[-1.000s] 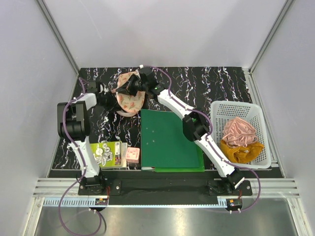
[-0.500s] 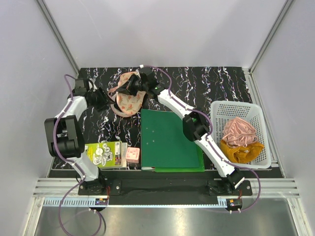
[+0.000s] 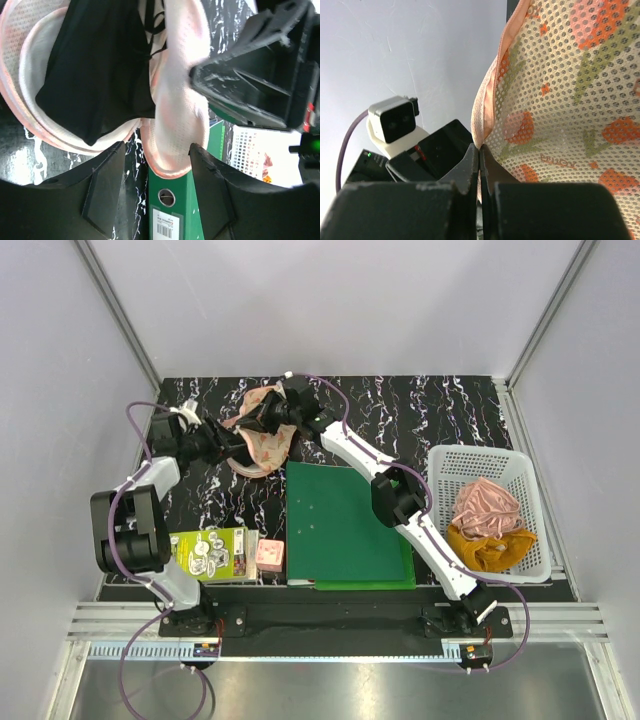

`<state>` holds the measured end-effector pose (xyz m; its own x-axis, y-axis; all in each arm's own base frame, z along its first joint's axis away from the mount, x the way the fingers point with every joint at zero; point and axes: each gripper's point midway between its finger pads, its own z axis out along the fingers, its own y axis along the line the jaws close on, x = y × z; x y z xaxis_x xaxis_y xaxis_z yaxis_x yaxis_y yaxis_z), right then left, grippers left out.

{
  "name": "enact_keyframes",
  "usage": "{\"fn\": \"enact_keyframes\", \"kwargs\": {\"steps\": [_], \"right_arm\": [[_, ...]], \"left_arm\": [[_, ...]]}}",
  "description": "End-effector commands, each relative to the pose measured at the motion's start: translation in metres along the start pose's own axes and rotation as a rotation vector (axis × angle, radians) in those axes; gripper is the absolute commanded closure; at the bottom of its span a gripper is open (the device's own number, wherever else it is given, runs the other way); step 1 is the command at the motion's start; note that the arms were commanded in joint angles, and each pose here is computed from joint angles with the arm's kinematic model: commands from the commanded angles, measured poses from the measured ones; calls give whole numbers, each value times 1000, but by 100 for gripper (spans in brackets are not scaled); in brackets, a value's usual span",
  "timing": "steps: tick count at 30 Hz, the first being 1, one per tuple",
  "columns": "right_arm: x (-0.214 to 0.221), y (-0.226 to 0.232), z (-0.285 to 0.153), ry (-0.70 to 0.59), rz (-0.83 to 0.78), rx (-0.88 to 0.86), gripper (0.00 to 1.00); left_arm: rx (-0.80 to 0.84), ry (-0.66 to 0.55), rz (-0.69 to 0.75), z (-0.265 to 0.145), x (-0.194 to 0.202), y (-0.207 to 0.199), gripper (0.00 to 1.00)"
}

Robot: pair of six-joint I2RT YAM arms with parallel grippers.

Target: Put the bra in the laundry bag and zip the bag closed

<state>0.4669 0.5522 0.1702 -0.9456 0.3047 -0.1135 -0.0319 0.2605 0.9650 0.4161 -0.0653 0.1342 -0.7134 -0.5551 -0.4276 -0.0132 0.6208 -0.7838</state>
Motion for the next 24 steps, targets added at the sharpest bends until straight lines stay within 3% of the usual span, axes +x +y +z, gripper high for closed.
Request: {"fn": "enact_keyframes", "kwargs": {"steps": [1,4,8,11,14,18,22,24], "right_arm": [[-7,15,0,-26,-5,-51,100],[-8,13,1,-32,5,-48,100],[-9,15,1,-32,14,-57,100],[-8,16,1,-28,18,-59,100],[-9,18,0,-30,26,-59,100],[-10,19,1,-37,42,-62,100],[-9,22,1,-35,46,-67,100],[-14,21,-4,-35,43,-61,92]], "left_arm": [[78,-120,118,-21,-19,-31,41],[33,-173,166,-31,-25,-32,37],[28,-130,139,-23,-23,-26,30],[-12,-73,115,-8,-20,-13,31],[-55,-18,101,3,-19,3,39],[-88,26,111,12,-27,16,57],[-116,44,115,21,-39,24,91],[-149,20,122,26,-51,30,97]]}}
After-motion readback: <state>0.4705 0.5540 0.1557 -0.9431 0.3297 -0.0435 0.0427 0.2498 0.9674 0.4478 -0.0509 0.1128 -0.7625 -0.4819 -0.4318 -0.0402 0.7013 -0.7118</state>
